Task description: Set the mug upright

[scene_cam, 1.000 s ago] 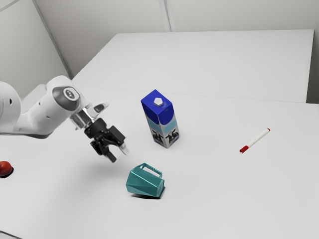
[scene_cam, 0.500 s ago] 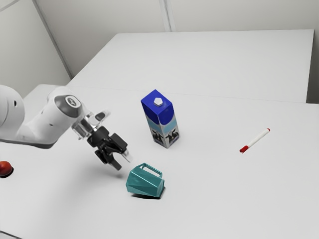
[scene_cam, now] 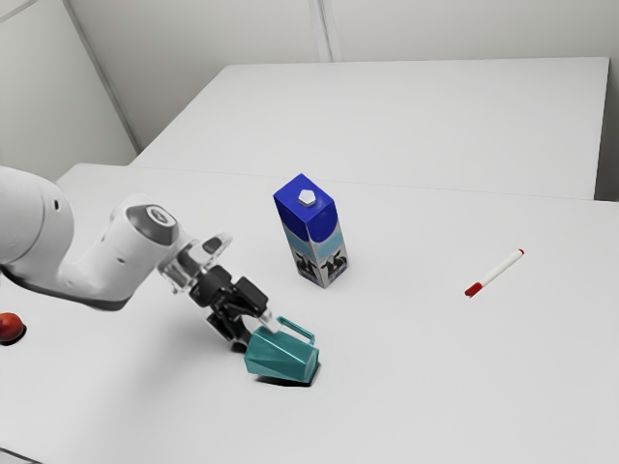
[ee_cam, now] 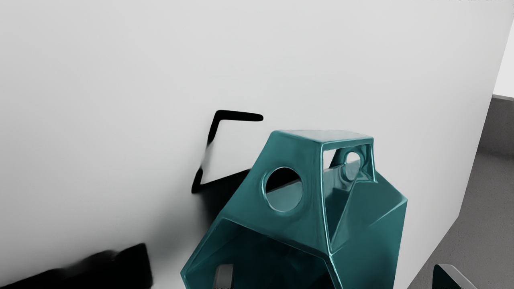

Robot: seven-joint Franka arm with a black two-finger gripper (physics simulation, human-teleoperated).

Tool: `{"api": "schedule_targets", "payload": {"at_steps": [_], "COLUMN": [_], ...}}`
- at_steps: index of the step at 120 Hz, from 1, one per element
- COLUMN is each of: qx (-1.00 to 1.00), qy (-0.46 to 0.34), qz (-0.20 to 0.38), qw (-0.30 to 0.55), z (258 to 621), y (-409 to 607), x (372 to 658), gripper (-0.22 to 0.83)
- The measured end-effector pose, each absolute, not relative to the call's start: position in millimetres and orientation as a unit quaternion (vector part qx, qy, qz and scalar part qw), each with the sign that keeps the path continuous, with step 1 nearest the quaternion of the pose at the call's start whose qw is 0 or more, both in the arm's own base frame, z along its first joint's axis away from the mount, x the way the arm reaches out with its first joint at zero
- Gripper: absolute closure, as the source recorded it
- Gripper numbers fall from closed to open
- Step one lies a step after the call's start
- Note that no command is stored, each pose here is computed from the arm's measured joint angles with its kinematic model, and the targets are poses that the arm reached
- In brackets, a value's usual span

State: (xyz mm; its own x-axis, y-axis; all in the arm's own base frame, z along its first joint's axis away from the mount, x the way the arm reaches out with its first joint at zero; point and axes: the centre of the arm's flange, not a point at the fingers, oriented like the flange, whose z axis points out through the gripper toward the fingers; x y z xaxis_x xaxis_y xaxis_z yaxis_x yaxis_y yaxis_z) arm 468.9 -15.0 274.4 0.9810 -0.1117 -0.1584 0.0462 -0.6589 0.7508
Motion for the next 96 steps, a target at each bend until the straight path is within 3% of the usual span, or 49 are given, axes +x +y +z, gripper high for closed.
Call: {"api": "schedule_targets", "payload": {"at_steps": [21, 36, 60, 96], "qx": [0.904, 0.904, 0.900, 0.895], "qy": [-0.020, -0.020, -0.020, -0.034], "qz": [-0.091, -0.087, -0.077, -0.061], "qw": [0.417, 0.418, 0.429, 0.440], "z": [273.3, 273.5, 277.7, 291.4], "y": [-18.9, -19.2, -24.7, -36.6], "x": [469.4, 470.3, 473.0, 475.7], "gripper": [0.50, 0.65, 0.75, 0.78]}}
